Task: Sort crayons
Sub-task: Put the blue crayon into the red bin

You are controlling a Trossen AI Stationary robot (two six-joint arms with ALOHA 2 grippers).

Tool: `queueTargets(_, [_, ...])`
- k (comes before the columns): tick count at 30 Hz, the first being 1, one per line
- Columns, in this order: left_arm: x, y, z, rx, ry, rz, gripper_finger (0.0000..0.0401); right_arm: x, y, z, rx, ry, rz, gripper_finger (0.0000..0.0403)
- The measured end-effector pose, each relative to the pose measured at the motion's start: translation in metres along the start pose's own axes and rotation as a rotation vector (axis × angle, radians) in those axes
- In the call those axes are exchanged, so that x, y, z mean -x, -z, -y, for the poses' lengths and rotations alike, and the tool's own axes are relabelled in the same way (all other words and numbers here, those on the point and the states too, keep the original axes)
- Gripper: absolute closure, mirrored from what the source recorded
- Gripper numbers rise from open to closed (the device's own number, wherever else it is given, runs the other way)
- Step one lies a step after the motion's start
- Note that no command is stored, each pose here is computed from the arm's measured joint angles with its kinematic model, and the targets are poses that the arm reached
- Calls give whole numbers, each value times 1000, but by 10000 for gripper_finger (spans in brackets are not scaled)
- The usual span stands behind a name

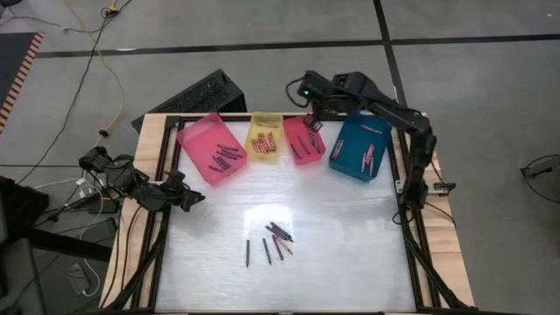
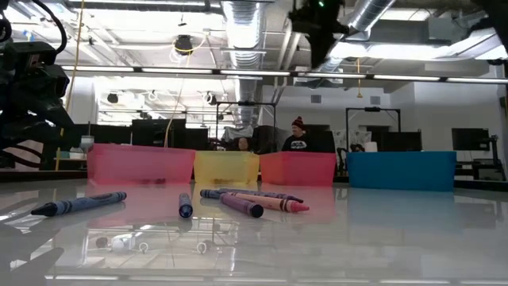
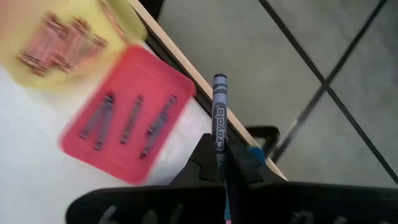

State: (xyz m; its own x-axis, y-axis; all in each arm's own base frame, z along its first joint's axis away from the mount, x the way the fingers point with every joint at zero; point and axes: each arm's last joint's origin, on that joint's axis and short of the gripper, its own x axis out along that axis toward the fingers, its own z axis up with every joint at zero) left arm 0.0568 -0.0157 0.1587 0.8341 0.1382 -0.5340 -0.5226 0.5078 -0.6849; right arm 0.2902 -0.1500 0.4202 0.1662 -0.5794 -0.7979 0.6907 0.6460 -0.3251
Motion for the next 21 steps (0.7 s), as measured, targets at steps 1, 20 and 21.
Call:
queueTargets(1, [0, 0, 0, 0, 0, 0, 236, -5, 5, 2, -9, 4, -4, 395])
queueTargets(20, [0, 0, 0, 0, 0, -1, 236, -132, 78, -49, -473, -370, 438, 395])
queueTargets(21, [0, 0, 0, 0, 0, -1, 236, -140, 81, -53, -476, -370, 417, 395])
